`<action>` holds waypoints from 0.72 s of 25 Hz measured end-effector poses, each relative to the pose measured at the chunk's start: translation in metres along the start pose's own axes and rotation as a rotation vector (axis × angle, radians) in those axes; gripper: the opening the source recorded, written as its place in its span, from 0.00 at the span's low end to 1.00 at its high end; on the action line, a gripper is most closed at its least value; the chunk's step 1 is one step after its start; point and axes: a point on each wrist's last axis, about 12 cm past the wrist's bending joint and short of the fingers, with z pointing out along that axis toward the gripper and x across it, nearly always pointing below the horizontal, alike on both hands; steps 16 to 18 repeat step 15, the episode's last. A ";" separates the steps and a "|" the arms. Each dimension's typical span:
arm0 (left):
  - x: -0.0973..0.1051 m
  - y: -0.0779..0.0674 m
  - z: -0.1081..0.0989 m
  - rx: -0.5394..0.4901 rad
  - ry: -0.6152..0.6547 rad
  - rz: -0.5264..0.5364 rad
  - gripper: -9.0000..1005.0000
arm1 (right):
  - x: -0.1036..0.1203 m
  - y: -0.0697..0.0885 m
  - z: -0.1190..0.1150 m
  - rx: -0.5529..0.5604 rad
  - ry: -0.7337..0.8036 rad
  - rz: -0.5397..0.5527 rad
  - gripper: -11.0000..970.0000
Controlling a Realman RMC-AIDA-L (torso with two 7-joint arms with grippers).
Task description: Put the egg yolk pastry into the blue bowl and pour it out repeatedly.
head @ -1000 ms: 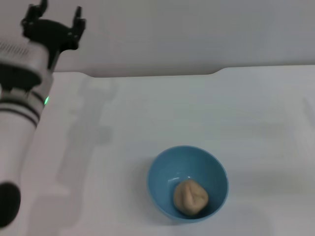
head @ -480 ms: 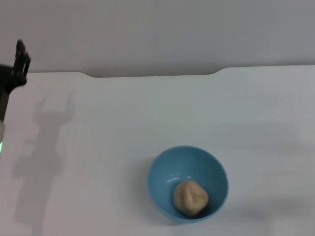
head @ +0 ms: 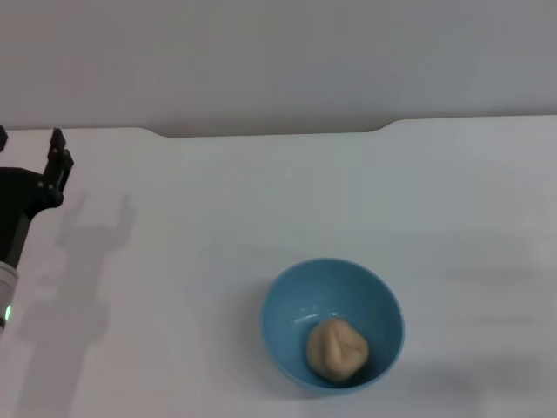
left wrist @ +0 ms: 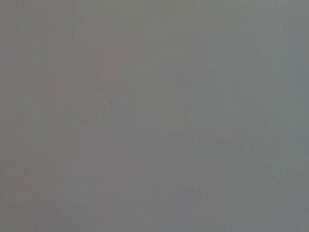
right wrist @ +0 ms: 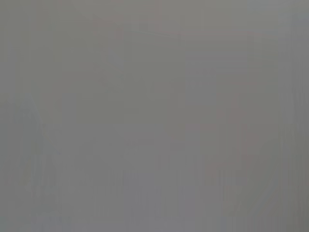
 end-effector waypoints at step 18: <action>0.004 0.000 -0.007 0.016 0.018 0.013 0.68 | 0.010 0.026 0.008 -0.139 0.102 0.012 0.48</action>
